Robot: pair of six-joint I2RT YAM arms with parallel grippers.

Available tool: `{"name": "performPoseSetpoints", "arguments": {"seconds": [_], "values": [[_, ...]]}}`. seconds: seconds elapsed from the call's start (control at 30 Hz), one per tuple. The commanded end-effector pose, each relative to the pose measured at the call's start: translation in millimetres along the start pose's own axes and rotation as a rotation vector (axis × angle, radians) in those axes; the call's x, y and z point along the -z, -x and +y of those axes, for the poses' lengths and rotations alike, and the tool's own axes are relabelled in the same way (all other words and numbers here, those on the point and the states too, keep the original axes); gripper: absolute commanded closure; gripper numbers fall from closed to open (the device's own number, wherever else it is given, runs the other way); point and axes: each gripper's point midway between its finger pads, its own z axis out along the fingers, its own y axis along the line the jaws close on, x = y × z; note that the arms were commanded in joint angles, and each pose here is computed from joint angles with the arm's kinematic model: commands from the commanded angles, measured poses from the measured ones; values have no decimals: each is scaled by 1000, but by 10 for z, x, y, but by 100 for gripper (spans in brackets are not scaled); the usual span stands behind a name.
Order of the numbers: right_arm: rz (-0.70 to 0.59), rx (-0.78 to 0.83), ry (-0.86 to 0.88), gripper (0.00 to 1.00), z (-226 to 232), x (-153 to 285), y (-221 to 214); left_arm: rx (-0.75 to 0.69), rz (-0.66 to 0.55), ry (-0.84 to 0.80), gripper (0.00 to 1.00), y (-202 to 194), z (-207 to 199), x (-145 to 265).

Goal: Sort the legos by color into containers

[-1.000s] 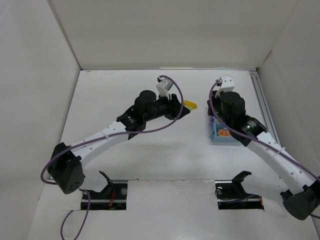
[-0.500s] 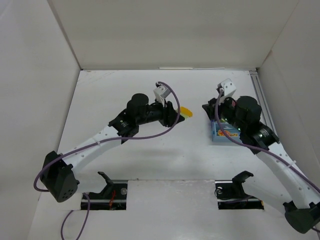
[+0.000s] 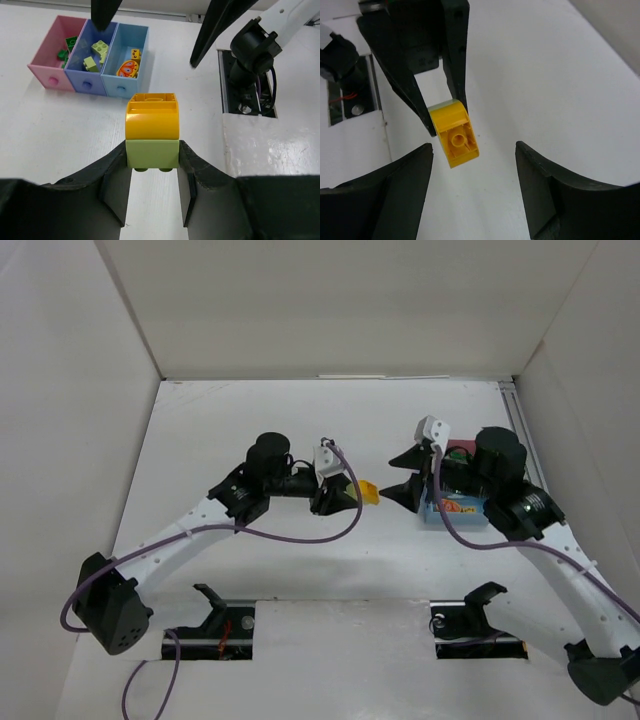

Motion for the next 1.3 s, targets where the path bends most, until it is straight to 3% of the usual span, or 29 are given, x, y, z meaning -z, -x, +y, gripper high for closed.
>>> {"name": "performPoseSetpoints", "arguments": {"seconds": [0.0,0.37,0.6,0.67,0.7,0.73,0.9,0.93,1.1,1.2,1.27], "values": [[11,29,120,28,147,-28,0,-143,-49,-58,100,219,-134,85],[18,38,241,24,326,-251,-58,-160,-59,-70,100,252,-169,104],[49,45,196,24,257,-404,-111,-160,-59,-70,100,239,-184,117],[56,40,198,30,249,-423,-135,-176,-74,-68,100,292,-195,135],[47,47,196,41,241,-430,-111,-177,-75,-68,100,293,-194,135],[46,47,196,45,241,-430,-111,-177,-75,-68,100,278,-209,147],[47,38,195,55,245,-429,-111,-168,-66,-58,100,229,-191,143],[47,38,195,63,245,-429,-111,-162,-59,-59,100,189,-193,139],[31,43,223,84,289,-428,-77,-164,-53,-60,100,149,-191,136],[23,41,106,98,113,-404,15,-127,-34,-39,100,19,-159,124],[27,43,-29,100,-132,-340,39,-88,-22,-29,100,-69,-153,117]]}}
